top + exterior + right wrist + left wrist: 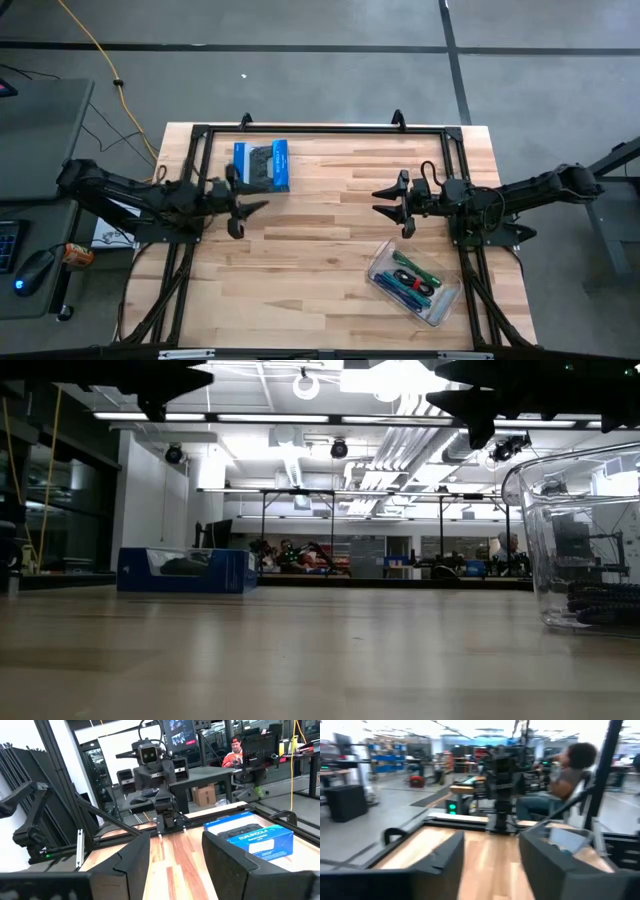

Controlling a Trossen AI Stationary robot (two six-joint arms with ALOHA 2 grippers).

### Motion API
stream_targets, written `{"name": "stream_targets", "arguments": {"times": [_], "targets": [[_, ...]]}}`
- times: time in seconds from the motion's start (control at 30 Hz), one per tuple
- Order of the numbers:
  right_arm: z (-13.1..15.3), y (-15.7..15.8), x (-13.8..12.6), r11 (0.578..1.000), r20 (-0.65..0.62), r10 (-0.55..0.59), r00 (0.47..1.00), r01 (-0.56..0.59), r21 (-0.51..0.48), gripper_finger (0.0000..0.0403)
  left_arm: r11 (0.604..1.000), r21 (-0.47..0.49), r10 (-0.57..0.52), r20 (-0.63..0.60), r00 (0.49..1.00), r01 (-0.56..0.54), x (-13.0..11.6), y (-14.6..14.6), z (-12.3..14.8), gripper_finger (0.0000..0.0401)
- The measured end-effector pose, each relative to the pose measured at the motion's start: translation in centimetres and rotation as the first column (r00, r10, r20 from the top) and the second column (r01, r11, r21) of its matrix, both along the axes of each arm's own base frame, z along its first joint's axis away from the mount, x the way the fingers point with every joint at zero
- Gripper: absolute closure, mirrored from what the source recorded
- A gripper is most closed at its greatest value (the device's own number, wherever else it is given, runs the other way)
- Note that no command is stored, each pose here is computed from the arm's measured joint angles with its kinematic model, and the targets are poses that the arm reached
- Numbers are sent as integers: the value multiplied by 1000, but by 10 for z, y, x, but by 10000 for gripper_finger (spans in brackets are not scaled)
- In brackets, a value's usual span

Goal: Pick and place USB-C Cables
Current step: Return to Home Position

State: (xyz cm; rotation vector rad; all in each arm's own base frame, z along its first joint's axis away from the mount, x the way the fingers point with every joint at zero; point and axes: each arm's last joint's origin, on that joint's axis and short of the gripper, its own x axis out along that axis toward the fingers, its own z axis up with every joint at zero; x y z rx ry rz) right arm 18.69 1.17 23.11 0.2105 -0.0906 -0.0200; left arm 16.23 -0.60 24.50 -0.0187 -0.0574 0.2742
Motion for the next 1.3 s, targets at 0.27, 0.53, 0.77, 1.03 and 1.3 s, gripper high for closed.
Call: {"name": "stream_targets", "arguments": {"times": [0.27,0.53,0.77,1.03,1.3], "targets": [[0,0,0,1000,-1,0,1000,0,-1,231,998,4,64,27,998,-64,-39,11,11,390],[0,0,0,1000,-1,-15,1000,15,0,231,994,79,-79,91,993,72,-48,18,-5,398],[0,0,0,1000,-4,-16,1000,16,0,231,992,55,-120,64,991,117,-49,30,-30,401],[-1,0,0,1000,-9,-15,1000,15,-1,231,990,36,-139,93,986,137,-56,29,-43,401],[-5,0,0,1000,-53,-13,999,13,2,231,991,6,-137,81,987,137,-60,23,-64,401]]}}
